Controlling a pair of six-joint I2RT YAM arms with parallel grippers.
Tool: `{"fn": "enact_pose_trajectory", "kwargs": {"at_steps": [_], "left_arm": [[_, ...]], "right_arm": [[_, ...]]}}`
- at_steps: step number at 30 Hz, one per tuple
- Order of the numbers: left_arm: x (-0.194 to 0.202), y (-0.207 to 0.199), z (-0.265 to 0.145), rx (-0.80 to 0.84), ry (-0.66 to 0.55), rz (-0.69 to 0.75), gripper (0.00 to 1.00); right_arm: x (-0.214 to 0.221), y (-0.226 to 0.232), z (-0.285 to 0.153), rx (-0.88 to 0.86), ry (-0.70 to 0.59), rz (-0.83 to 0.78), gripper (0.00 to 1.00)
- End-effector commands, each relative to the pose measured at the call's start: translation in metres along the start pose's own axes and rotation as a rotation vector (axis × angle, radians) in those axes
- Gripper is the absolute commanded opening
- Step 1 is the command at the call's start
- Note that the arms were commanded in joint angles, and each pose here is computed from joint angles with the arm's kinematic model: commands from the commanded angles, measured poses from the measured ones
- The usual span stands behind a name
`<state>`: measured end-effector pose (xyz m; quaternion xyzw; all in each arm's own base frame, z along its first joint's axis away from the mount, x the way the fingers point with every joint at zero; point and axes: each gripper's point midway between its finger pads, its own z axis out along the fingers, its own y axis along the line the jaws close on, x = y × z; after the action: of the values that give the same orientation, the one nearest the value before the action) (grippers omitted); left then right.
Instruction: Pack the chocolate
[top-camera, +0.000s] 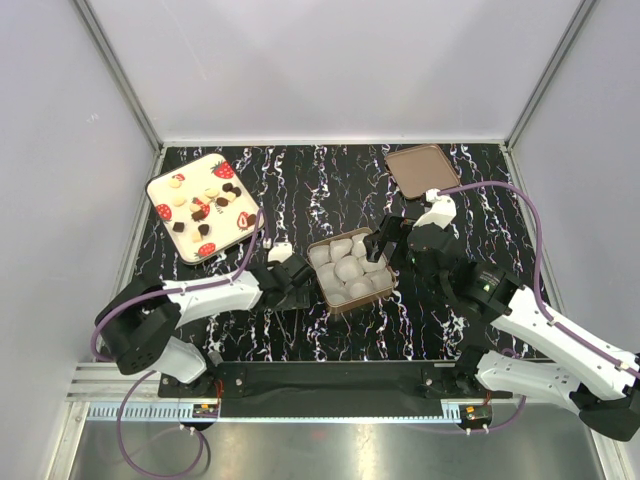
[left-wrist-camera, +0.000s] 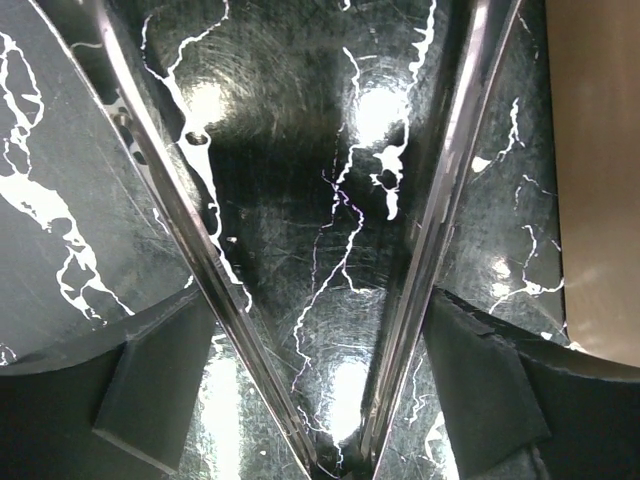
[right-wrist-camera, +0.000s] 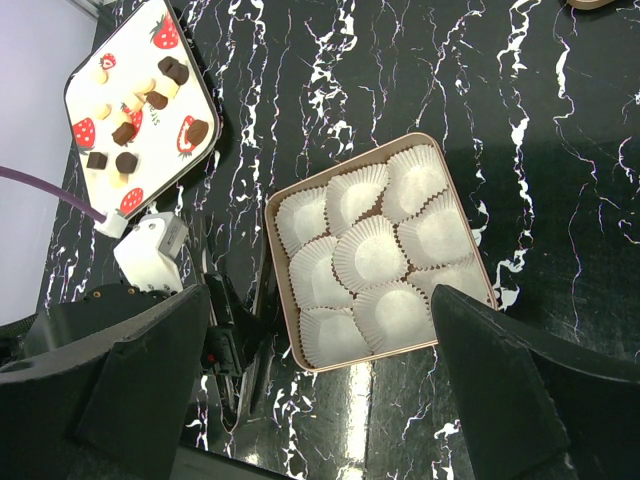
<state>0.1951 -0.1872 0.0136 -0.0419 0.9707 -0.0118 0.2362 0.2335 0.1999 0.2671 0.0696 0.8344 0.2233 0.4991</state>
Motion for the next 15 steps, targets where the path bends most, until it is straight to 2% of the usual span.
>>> {"fn": "enact_pose_trajectory", "kwargs": {"at_steps": [1, 5, 15], "left_arm": [[0.013, 0.003, 0.011, -0.014, 0.041, -0.029, 0.82], [0.01, 0.004, 0.004, -0.009, 0.034, -0.018, 0.73], [-0.03, 0.016, -0.05, -0.031, -0.055, 0.096, 0.67]], "right_arm": [[-0.011, 0.002, 0.0, -0.003, -0.044, 0.008, 1.0], [-0.011, 0.001, -0.001, -0.002, -0.045, 0.015, 1.0], [-0.012, 0.002, -0.001, -0.005, -0.05, 0.025, 1.0]]}}
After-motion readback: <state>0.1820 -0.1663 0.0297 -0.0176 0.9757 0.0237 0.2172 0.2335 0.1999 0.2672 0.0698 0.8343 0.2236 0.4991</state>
